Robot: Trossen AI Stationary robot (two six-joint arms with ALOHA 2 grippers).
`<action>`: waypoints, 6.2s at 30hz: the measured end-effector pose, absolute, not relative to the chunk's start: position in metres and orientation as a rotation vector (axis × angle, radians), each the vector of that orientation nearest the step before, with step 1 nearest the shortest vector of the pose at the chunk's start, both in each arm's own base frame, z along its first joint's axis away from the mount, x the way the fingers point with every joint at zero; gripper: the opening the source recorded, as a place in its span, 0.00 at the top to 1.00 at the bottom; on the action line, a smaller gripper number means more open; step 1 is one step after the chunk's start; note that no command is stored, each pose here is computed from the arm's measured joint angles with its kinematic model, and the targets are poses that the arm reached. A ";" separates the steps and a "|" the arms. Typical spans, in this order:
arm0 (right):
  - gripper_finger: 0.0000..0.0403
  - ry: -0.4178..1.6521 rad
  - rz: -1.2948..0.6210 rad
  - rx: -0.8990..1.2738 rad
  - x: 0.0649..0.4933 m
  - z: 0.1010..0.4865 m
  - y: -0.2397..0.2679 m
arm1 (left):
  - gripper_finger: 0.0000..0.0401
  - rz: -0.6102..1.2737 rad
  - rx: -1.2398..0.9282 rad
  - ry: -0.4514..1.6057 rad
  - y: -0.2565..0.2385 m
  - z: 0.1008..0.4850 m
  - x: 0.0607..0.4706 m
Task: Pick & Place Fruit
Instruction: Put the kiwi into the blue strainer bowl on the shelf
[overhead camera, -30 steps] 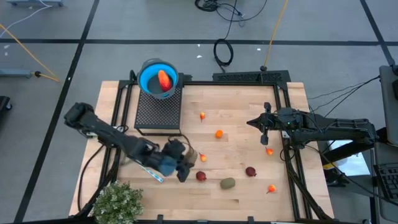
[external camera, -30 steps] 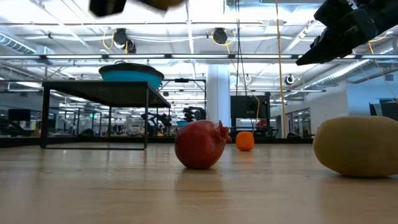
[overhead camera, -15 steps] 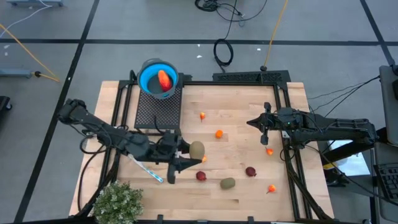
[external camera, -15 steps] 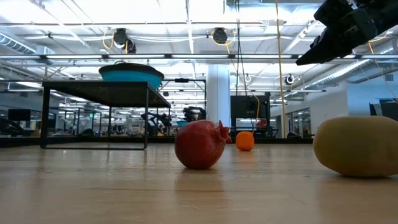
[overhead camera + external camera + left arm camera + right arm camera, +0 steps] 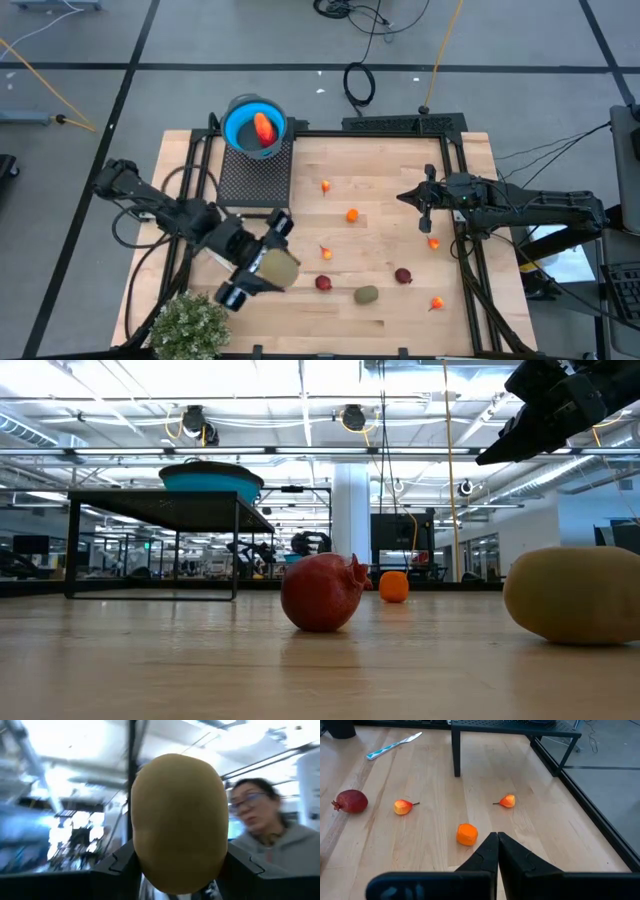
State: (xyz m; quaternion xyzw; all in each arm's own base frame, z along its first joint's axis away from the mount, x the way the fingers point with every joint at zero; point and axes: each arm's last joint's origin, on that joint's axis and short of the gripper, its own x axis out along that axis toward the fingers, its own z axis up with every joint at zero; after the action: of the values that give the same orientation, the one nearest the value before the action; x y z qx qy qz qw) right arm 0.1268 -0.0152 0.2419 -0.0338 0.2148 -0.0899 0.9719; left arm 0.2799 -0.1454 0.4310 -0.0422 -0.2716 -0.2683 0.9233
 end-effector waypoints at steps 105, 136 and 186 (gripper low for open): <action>0.99 0.435 -0.179 -0.072 0.127 0.242 -0.015 | 0.54 1.017 -0.488 0.895 0.136 0.394 0.214; 0.99 0.188 -0.078 0.103 0.122 0.211 -0.011 | 0.54 1.011 -0.611 0.891 0.191 0.394 0.172; 0.99 0.079 -0.161 0.147 0.102 0.216 -0.012 | 0.51 1.000 -0.788 1.169 0.238 0.328 0.201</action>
State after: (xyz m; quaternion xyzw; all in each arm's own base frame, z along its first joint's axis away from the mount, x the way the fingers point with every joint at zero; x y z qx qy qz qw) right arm 0.1019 -0.0118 0.2163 0.0732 0.0395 -0.0802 0.9933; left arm 0.2008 0.2379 0.3280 -0.3468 0.5145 0.4402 0.6490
